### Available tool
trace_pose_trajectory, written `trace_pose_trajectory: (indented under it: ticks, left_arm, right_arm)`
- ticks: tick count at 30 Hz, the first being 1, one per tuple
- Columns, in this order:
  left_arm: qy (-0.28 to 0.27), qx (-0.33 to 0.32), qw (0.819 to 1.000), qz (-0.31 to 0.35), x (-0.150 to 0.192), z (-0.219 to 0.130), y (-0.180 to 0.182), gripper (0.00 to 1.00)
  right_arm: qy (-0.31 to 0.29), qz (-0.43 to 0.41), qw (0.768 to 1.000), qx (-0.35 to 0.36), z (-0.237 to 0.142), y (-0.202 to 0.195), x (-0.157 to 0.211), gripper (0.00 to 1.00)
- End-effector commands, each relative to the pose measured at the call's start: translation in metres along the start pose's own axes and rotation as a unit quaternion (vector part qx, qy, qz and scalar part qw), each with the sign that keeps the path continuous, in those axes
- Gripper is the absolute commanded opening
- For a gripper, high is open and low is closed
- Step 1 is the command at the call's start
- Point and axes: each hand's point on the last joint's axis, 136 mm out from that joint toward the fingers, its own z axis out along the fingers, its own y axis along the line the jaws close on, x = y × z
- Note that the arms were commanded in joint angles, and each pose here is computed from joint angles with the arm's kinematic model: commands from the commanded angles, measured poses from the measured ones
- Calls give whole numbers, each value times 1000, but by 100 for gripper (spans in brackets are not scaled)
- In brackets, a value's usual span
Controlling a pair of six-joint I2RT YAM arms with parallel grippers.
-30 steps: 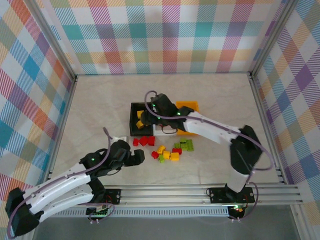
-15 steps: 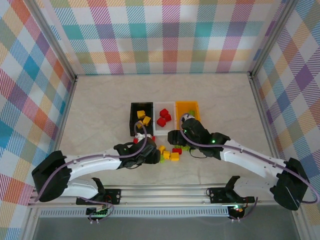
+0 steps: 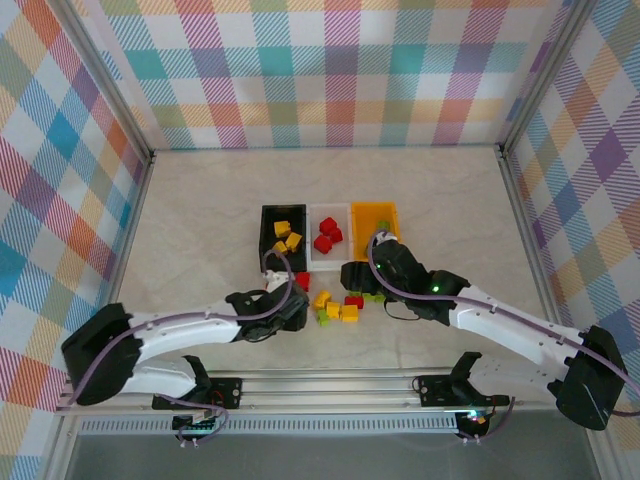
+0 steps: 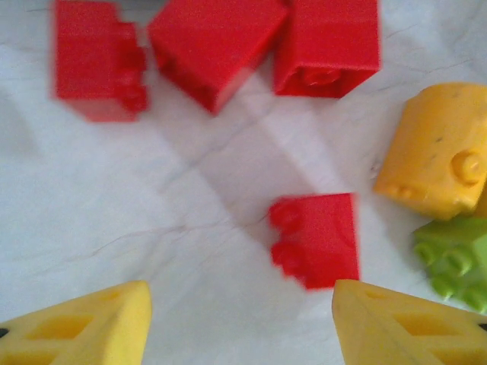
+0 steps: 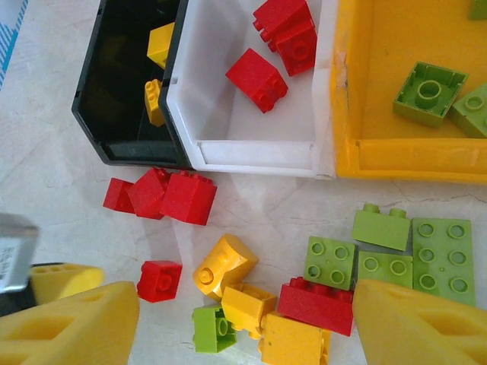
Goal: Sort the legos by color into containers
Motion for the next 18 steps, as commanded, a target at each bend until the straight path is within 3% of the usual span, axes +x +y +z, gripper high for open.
trace_pose_trajectory:
  ticks: [1,5,8,18]
  left_arm:
    - [-9,-3,1000,-5,-2,-17,12,71]
    - [-18,38,999,7,-17,-19,-16,90]
    - [-10,30,999,29,-22,-3,-30,90]
    - [16,-25,998,58,-14,38,-30,53]
  right_arm:
    - [-9,7,1000,-6,-1,2,-2,75]
    - [-11,8,1000,-4,0,1,-2,75]
    - [-11,8,1000,0,-1,-1,-2,75]
    - [-28,9,1000,2,-15,-6,-6,75]
